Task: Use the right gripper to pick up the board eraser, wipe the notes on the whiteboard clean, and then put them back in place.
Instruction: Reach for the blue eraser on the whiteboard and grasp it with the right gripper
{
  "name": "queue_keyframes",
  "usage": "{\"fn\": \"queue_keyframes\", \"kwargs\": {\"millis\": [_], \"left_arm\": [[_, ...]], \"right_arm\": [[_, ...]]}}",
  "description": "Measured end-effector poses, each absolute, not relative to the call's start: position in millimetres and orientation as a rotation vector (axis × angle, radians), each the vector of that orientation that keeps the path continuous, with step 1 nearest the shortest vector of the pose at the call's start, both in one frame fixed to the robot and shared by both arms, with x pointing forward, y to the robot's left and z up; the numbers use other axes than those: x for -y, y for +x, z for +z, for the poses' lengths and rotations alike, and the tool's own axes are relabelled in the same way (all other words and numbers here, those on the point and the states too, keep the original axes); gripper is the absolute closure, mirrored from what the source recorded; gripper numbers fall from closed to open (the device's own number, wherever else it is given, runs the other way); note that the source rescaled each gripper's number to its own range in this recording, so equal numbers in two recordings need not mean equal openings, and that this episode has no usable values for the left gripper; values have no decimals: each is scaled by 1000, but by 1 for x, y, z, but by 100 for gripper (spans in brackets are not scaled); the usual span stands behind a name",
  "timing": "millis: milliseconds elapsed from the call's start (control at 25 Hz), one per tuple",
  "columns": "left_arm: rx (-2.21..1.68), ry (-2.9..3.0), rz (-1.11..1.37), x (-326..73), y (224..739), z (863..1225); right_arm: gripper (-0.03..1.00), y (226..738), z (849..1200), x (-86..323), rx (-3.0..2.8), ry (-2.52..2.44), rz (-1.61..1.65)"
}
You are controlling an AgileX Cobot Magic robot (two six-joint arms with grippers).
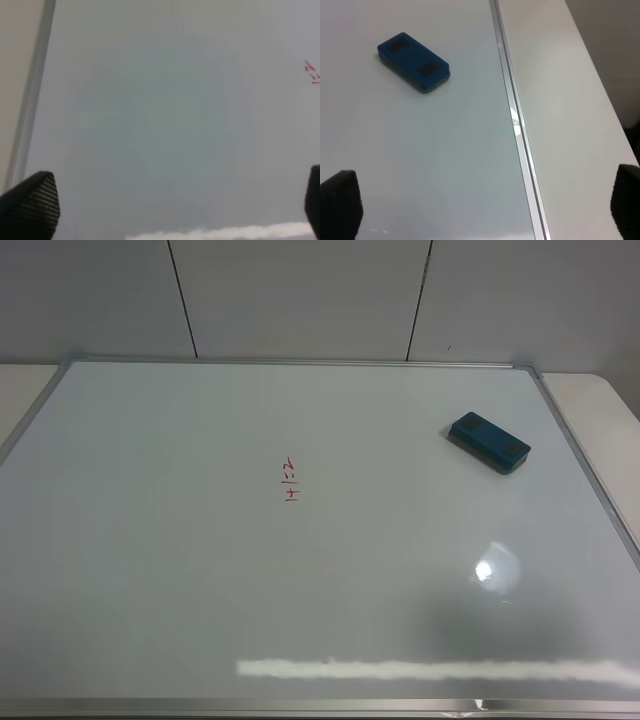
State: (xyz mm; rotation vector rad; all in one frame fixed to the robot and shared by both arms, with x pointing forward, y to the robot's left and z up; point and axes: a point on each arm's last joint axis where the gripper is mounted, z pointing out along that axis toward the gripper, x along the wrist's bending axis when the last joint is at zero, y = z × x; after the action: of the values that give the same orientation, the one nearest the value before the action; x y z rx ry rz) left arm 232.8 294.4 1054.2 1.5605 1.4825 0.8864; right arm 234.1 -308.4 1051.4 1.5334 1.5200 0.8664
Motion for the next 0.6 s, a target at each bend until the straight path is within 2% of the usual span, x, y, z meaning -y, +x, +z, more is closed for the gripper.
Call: {"fn": "queue_keyframes", "kwargs": {"millis": [320,600], "left_arm": [[-1482,1561,886,-294,233,1054],[-1482,1561,886,-294,233,1054]], "right_arm": [[-3,252,1052,308,-1601,1601,787],[-3,275,1075,307,-1633,1621,759]]}}
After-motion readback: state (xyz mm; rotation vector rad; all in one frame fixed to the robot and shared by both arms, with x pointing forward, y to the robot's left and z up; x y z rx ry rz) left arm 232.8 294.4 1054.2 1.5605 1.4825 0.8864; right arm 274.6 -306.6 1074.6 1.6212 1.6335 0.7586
